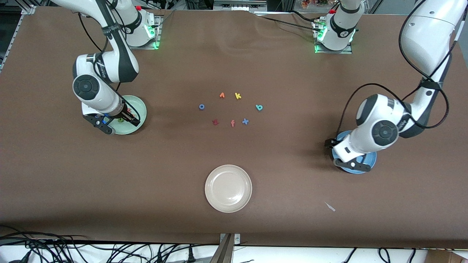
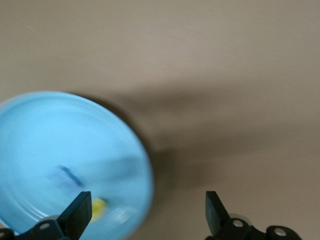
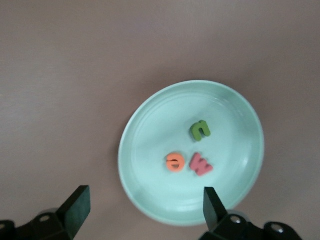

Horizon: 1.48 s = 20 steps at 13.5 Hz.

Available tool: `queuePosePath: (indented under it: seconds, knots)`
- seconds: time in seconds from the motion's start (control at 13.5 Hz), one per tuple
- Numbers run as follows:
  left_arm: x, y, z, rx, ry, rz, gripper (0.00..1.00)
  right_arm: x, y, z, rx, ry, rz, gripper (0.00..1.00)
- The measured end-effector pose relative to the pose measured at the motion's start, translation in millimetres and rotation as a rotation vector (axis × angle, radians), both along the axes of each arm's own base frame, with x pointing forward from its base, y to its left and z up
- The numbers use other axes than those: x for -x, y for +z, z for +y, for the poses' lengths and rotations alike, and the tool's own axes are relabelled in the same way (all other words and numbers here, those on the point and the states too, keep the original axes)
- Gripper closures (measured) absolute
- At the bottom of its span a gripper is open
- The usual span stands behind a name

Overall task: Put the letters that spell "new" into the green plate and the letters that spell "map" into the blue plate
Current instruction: 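Place the orange e on the green plate while the left gripper places yellow a, then return the right arm to rest while the left gripper reaches the teal p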

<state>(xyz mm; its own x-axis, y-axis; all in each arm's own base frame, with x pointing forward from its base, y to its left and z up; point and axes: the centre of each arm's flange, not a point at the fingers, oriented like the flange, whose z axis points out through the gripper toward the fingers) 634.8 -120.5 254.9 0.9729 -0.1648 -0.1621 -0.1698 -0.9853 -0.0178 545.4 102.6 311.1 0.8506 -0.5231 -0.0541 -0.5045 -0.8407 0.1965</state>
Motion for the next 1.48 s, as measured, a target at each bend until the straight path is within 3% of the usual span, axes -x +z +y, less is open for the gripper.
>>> queuePosePath:
  seconds: [0.15, 0.3, 0.45, 0.59, 0.89, 1.04, 1.34, 1.48]
  knots:
    - [18, 6, -47, 0.009, 0.031, 0.024, 0.00, -22, 60, 10, -0.004, 0.061, 0.029, 0.00]
    - [41, 10, -88, 0.014, 0.073, 0.038, 0.00, -36, 108, 13, -0.021, 0.152, 0.023, 0.00]
    - [64, 14, -125, 0.018, 0.117, 0.044, 0.00, -46, 143, 11, -0.044, 0.282, 0.009, 0.00]
    - [83, 19, -153, 0.024, 0.153, 0.042, 0.00, -49, 172, 1, -0.081, 0.384, 0.038, 0.00]
    - [125, 7, -202, 0.077, 0.265, 0.010, 0.00, -58, 225, -58, -0.168, 0.483, -0.033, 0.00]
    - [149, -3, -227, 0.072, 0.297, 0.009, 0.00, -51, 255, -97, -0.176, 0.528, -0.074, 0.00]
    - [186, -39, -265, 0.016, 0.338, -0.059, 0.00, -26, 288, -110, -0.194, 0.552, -0.073, 0.00]
    - [197, -61, -272, -0.005, 0.377, -0.057, 0.00, -16, 291, -104, -0.193, 0.561, -0.081, 0.00]
